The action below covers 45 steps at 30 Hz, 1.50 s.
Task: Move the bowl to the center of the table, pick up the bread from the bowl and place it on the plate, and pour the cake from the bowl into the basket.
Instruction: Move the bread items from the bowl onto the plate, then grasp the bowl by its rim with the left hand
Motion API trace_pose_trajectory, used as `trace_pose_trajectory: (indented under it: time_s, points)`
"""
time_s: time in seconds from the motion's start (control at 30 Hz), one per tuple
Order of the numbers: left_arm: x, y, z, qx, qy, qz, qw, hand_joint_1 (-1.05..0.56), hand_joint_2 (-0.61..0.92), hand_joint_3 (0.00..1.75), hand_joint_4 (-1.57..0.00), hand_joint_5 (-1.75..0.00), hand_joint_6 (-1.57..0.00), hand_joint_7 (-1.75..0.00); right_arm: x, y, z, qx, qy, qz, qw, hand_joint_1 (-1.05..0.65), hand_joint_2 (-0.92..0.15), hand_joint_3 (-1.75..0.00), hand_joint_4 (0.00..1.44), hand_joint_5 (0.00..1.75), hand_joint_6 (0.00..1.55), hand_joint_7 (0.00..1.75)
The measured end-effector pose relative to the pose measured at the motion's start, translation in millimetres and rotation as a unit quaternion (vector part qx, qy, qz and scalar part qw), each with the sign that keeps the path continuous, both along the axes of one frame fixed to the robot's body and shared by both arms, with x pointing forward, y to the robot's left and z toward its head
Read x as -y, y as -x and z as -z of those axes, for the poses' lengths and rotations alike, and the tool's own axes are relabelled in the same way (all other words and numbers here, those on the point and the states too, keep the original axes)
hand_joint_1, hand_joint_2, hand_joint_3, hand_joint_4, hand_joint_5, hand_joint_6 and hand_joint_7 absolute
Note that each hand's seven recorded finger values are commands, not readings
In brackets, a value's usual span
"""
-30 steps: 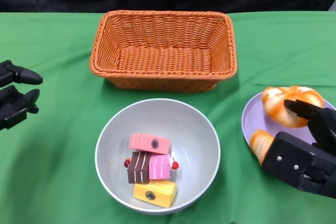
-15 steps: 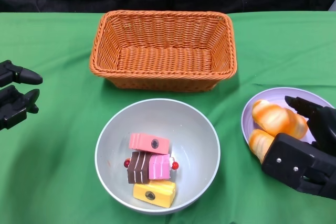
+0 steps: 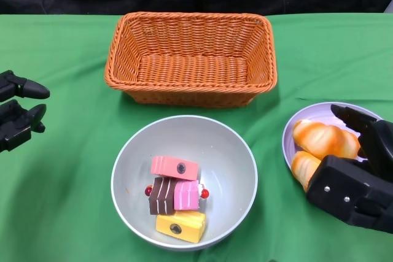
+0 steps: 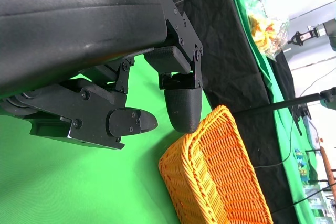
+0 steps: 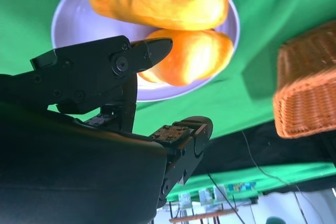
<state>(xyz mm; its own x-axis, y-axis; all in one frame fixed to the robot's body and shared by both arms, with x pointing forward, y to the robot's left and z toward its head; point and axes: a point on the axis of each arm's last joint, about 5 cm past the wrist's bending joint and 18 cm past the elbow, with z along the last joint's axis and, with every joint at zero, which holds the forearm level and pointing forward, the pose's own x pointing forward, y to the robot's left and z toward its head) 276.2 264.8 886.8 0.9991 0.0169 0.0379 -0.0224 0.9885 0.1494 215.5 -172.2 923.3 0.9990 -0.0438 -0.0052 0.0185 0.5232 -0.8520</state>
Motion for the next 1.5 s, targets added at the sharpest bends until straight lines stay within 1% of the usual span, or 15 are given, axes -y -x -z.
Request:
trace_pose_trajectory:
  time_s: [0.07,0.1,0.33,0.4,0.47,0.5,0.63,0.73,0.97,1.03,1.13,1.2,1.27,1.4,1.5]
  points:
    - [0.0,0.0,0.0,0.000,0.000,0.000,1.000,0.01,0.92,0.39,-0.65,-1.61,-0.66,-1.21,-1.2,1.5,-0.8,0.025,-0.023,0.009,0.999,-0.27,-0.91,0.00,0.72,0.32,0.57,0.01]
    - [0.1,-0.1,0.0,0.000,0.000,0.000,1.000,0.01,0.92,0.39,-0.65,-1.61,-0.66,-1.20,-1.9,2.1,-1.6,0.038,-0.042,0.010,0.998,-0.26,-0.91,0.00,0.76,0.27,0.61,0.03]
    - [0.1,-0.1,0.0,0.000,0.000,0.000,1.000,0.02,0.92,0.40,-0.65,-1.61,-0.66,-1.20,-12.1,16.2,-16.7,0.140,-0.195,-0.015,0.971,-0.22,-0.92,-0.04,1.00,0.22,0.90,0.10]
    - [0.0,-0.1,-0.1,0.000,0.000,0.000,1.000,0.03,0.92,0.41,-0.65,-1.61,-0.65,-1.20,-13.2,21.3,-19.7,0.154,-0.239,-0.032,0.958,-0.17,-0.92,-0.09,1.09,0.29,1.02,0.14]
    - [0.0,-0.1,-0.1,0.000,0.000,0.000,1.000,0.03,0.92,0.41,-0.65,-1.61,-0.65,-1.21,-12.5,26.0,-21.3,0.158,-0.274,-0.042,0.948,-0.15,-0.92,-0.13,1.03,0.54,1.09,0.15]
    - [0.1,-0.1,-0.1,0.000,-0.001,0.000,1.000,0.03,0.92,0.41,-0.65,-1.61,-0.65,-1.21,-12.1,28.1,-21.5,0.159,-0.291,-0.049,0.942,-0.15,-0.92,-0.16,0.98,0.78,1.13,0.19]
    - [0.3,-0.1,-0.1,0.000,-0.002,0.002,1.000,0.02,0.92,0.40,-0.65,-1.60,-0.66,-1.21,-11.2,36.9,-20.7,0.156,-0.346,-0.078,0.922,-0.17,-0.92,-0.19,0.87,1.21,0.92,0.74]
    - [0.8,-0.3,-0.2,0.001,-0.004,0.004,1.000,0.02,0.92,0.39,-0.66,-1.60,-0.66,-1.21,-9.3,43.3,-19.2,0.155,-0.370,-0.082,0.912,-0.16,-0.92,-0.22,0.84,1.31,0.83,0.93]
    - [2.4,-0.6,-1.9,0.017,-0.019,0.015,1.000,0.02,0.92,0.36,-0.67,-1.55,-0.67,-1.16,-9.1,54.7,-15.2,0.163,-0.403,-0.094,0.896,-0.16,-0.91,-0.30,0.82,1.40,0.80,1.04]
    - [2.7,-0.3,-3.4,0.032,-0.026,0.023,0.999,0.01,0.89,0.32,-0.69,-1.31,-0.73,-0.92,-8.4,57.9,-13.4,0.159,-0.418,-0.100,0.889,-0.14,-0.79,-0.53,0.78,1.45,0.76,1.10]
    - [2.9,-0.4,-10.4,0.077,-0.049,0.061,0.994,-0.12,0.83,0.25,-0.70,-0.93,-0.79,-0.51,-7.9,62.5,-10.5,0.154,-0.438,-0.103,0.879,-0.14,-0.69,-0.71,0.76,1.47,0.74,1.13]
    - [2.2,0.2,-18.0,0.116,-0.080,0.113,0.984,-0.31,0.89,0.09,-0.64,-0.45,-0.72,-0.17,-8.7,64.9,-8.2,0.152,-0.458,-0.096,0.871,-0.12,-0.69,-0.73,0.72,1.52,0.72,1.16]
    - [1.8,3.0,-24.4,0.151,-0.123,0.177,0.965,-0.38,0.91,0.03,-0.60,-0.21,-0.66,-0.05,-9.2,66.1,-7.0,0.152,-0.479,-0.091,0.860,-0.11,-0.71,-0.71,0.69,1.56,0.70,1.19]
    - [7.6,11.5,-31.2,0.214,-0.221,0.277,0.910,-0.60,0.90,0.00,-0.53,-0.06,-0.55,0.00,-9.2,66.7,-6.2,0.150,-0.530,-0.094,0.830,-0.12,-0.73,-0.72,0.68,1.62,0.67,1.22]
    - [10.7,16.2,-37.8,0.263,-0.280,0.320,0.866,-0.63,0.87,0.00,-0.53,-0.05,-0.54,0.00,-8.4,66.6,-6.1,0.146,-0.544,-0.098,0.820,-0.12,-0.72,-0.73,0.68,1.62,0.67,1.23]
